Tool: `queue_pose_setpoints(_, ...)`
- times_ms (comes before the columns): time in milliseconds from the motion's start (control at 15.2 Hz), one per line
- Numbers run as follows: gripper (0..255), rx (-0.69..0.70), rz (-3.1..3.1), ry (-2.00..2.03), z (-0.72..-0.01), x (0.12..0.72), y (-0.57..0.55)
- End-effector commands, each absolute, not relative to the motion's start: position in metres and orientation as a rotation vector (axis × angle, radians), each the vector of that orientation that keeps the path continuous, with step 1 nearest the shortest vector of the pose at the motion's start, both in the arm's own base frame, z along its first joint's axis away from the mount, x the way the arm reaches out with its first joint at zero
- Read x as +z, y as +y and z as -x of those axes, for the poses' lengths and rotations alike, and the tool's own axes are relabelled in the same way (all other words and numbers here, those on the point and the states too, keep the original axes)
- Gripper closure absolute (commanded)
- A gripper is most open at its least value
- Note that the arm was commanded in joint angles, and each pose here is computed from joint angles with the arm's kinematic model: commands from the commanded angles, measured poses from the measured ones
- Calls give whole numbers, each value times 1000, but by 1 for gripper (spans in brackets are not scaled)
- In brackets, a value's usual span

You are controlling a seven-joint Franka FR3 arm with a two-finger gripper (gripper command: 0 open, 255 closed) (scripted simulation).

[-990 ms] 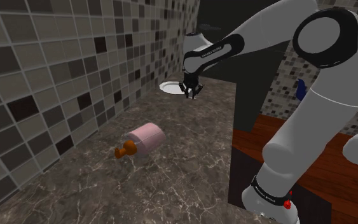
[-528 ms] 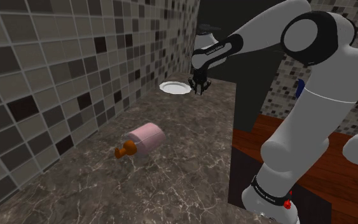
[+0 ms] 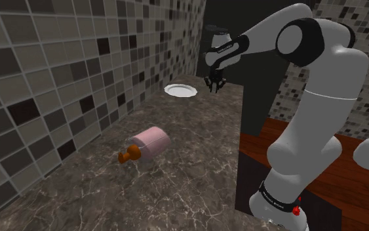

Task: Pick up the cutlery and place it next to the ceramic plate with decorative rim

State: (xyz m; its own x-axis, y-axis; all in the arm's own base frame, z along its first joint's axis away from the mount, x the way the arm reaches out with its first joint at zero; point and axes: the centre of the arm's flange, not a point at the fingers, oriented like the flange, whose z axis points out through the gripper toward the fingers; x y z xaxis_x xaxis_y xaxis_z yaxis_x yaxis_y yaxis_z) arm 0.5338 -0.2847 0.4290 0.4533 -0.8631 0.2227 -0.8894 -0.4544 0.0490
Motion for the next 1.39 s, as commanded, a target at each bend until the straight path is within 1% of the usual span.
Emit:
queue_pose_setpoints(0,255,248,-2541,-1543,-534,427,-313)
queue_pose_setpoints(198,255,248,-2541,-1543,-536,427,-362)
queue_pose_setpoints(1122,255,248,-2541,-1543,-536,353,-362)
queue_pose_setpoints(1320,255,248,-2541,-1543,-536,349,-362)
